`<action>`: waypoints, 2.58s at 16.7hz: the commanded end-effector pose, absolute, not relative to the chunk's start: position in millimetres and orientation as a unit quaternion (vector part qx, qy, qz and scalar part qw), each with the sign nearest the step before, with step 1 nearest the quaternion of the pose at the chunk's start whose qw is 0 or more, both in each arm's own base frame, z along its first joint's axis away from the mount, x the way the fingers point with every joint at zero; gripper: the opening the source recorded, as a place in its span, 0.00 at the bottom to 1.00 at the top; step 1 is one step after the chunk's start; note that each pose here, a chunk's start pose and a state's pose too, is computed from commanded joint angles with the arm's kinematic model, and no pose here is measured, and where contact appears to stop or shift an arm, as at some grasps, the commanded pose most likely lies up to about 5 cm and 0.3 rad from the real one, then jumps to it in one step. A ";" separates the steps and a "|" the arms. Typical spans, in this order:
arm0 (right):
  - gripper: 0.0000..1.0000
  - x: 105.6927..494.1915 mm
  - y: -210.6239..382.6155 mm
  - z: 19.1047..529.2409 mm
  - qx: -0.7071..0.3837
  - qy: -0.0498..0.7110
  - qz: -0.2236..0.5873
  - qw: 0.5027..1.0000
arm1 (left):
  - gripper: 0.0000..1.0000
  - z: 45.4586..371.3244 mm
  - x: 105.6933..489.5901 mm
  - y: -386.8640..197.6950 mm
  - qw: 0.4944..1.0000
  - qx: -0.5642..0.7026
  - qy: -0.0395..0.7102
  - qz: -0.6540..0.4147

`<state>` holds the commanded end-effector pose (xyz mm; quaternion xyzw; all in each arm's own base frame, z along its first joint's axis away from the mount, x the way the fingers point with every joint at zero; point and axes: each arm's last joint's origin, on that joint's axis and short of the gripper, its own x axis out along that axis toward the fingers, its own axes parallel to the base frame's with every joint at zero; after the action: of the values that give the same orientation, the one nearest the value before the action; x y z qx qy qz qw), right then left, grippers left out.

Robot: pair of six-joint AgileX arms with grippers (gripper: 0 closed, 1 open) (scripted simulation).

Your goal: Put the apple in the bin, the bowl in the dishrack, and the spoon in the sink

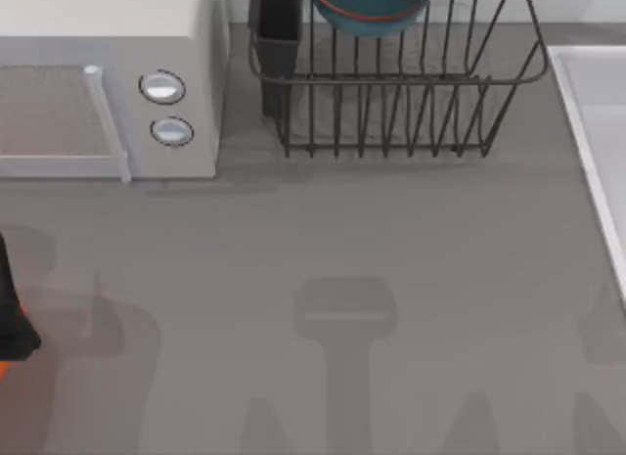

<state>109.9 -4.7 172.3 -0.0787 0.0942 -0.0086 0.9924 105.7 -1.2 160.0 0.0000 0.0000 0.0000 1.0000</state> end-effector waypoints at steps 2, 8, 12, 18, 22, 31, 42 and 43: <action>1.00 115.1 -8.1 178.5 -0.142 0.171 -0.004 0.975 | 1.00 160.0 105.7 -1.2 1.000 0.000 0.000 0.000; 1.00 143.3 -24.1 188.2 -0.346 0.436 0.123 0.821 | 1.00 160.0 105.7 -1.2 1.000 0.000 0.000 0.000; 1.00 164.5 -37.6 191.0 -0.400 0.539 0.259 0.694 | 1.00 160.0 105.7 -1.2 1.000 0.000 0.000 0.000; 1.00 188.1 -53.1 192.8 -0.406 0.577 0.398 0.587 | 1.00 160.0 105.7 -1.2 1.000 0.000 0.000 0.000; 1.00 189.8 -54.2 193.1 -0.405 0.577 0.408 0.580 | 1.00 160.0 105.7 -1.2 1.000 0.000 0.000 0.000; 1.00 196.3 -55.5 143.8 -0.407 0.576 0.406 0.582 | 1.00 160.0 105.7 -1.2 1.000 0.000 0.000 0.000; 0.92 190.0 -53.7 93.1 -0.405 0.577 0.408 0.580 | 1.00 160.0 105.7 -1.2 1.000 0.000 0.000 0.000; 0.85 190.0 -53.7 93.1 -0.405 0.577 0.408 0.580 | 1.00 160.0 105.7 -1.2 1.000 0.000 0.000 0.000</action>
<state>190.0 -53.7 93.1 -0.4053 0.5770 0.4075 0.5803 105.7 -1.2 160.0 0.0000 0.0000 0.0000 1.0000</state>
